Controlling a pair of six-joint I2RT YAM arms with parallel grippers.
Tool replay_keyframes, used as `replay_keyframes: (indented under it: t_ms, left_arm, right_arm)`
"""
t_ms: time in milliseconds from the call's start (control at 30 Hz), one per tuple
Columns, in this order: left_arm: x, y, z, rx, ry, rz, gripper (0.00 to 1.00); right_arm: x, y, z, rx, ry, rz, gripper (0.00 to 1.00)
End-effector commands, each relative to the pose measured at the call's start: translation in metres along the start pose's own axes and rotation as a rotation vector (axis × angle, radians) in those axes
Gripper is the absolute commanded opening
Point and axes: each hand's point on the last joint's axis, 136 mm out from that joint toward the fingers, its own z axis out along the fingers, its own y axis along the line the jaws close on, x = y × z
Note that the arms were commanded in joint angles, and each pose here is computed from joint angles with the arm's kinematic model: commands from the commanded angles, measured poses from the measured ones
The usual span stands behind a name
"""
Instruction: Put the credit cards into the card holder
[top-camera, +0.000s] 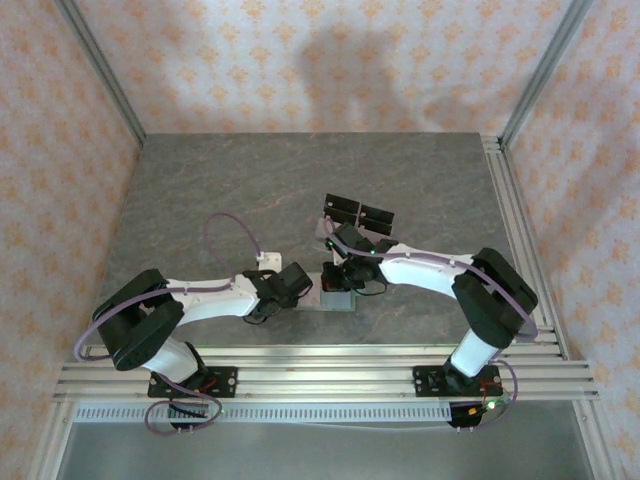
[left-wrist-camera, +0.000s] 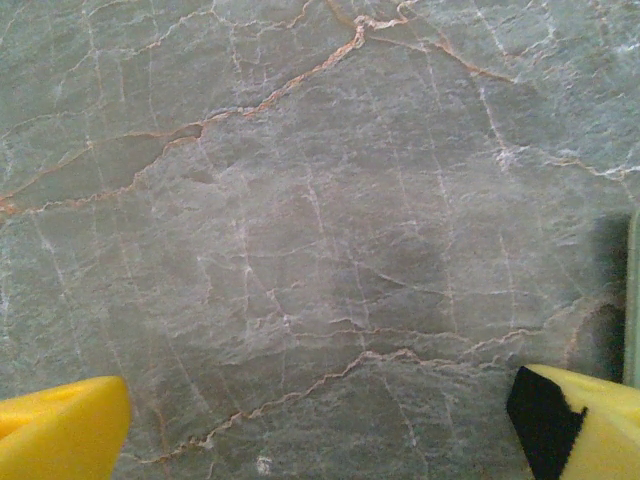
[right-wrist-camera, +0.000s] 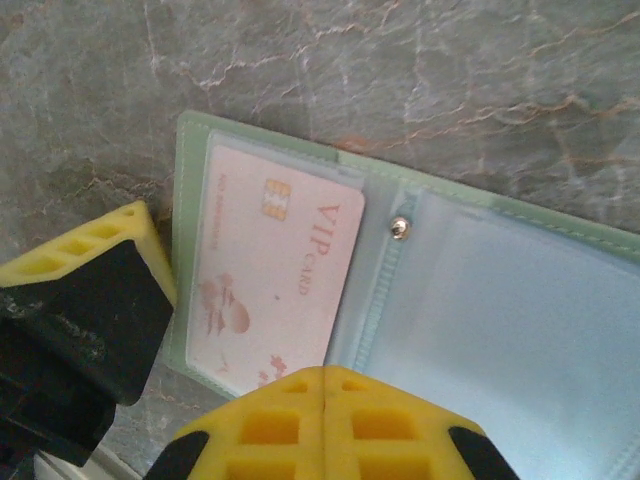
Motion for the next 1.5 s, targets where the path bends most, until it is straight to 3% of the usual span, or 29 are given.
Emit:
replay_keyframes:
  t_ms: [0,1100,1333,1467]
  left_arm:
    - [0.010,0.003,0.005,-0.018,0.020,0.010,1.00]
    - [0.017,-0.008,0.009,0.000,0.031,0.008,1.00]
    - [-0.007,0.044,-0.017,-0.210,-0.091,-0.081,1.00]
    - [-0.010,0.053,-0.022,-0.243,-0.109,-0.101,1.00]
  right_arm:
    - [-0.003,0.003,0.007,-0.007,0.001,0.012,0.00]
    - [-0.008,0.015,0.034,-0.064,0.033,0.036,0.00]
    - [-0.009,0.017,0.033,-0.066,0.033,0.035,0.00]
    - [-0.007,0.015,0.034,-0.063,0.036,0.036,0.00]
